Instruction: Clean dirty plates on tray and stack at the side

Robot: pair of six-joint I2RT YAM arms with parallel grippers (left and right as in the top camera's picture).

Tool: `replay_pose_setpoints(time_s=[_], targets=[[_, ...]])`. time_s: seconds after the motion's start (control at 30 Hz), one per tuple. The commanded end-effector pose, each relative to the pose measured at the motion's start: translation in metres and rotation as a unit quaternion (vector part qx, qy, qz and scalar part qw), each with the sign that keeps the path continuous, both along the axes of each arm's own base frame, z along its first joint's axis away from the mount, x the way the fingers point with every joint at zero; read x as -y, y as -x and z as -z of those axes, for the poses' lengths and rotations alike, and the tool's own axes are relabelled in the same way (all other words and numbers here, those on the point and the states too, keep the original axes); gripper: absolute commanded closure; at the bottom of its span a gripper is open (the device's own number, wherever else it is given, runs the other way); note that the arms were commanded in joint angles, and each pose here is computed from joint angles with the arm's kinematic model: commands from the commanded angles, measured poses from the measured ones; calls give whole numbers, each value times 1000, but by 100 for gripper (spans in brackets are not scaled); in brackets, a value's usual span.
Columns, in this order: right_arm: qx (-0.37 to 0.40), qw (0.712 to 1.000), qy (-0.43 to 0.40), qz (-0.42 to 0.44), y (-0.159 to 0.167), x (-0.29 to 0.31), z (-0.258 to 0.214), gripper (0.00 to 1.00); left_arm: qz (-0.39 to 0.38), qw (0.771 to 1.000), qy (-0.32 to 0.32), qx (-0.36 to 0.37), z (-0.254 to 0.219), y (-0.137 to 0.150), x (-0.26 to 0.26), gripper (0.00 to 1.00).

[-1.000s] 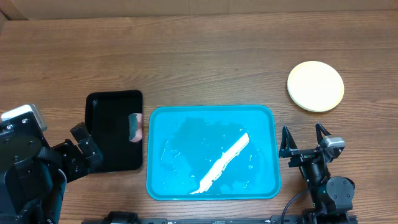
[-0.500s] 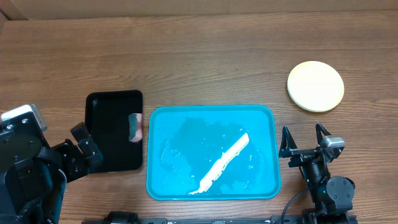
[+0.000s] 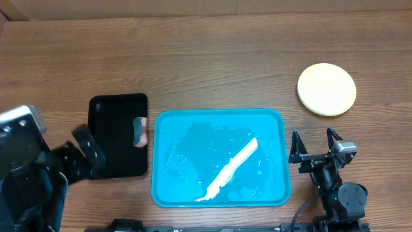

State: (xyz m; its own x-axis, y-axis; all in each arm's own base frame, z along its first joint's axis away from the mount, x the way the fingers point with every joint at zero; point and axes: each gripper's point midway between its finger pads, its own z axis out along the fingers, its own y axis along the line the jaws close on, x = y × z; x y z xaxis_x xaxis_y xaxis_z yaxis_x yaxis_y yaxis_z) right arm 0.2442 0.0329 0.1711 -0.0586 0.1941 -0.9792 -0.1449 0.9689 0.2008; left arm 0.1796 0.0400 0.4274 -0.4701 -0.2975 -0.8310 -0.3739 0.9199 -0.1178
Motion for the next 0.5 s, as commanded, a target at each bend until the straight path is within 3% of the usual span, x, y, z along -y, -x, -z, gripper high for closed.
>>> replay_pose_setpoints(time_s=[0.0, 0.23, 0.47], targets=[[4, 1000, 2, -1, 0, 0, 1, 0, -9, 998, 7, 56, -19, -15, -1, 0], [4, 1000, 2, -1, 0, 0, 1, 0, 44, 977, 46, 206, -49, -64, 23, 0], [4, 1000, 2, -1, 0, 0, 1, 0, 105, 942, 94, 305, 2, -92, 49, 0]])
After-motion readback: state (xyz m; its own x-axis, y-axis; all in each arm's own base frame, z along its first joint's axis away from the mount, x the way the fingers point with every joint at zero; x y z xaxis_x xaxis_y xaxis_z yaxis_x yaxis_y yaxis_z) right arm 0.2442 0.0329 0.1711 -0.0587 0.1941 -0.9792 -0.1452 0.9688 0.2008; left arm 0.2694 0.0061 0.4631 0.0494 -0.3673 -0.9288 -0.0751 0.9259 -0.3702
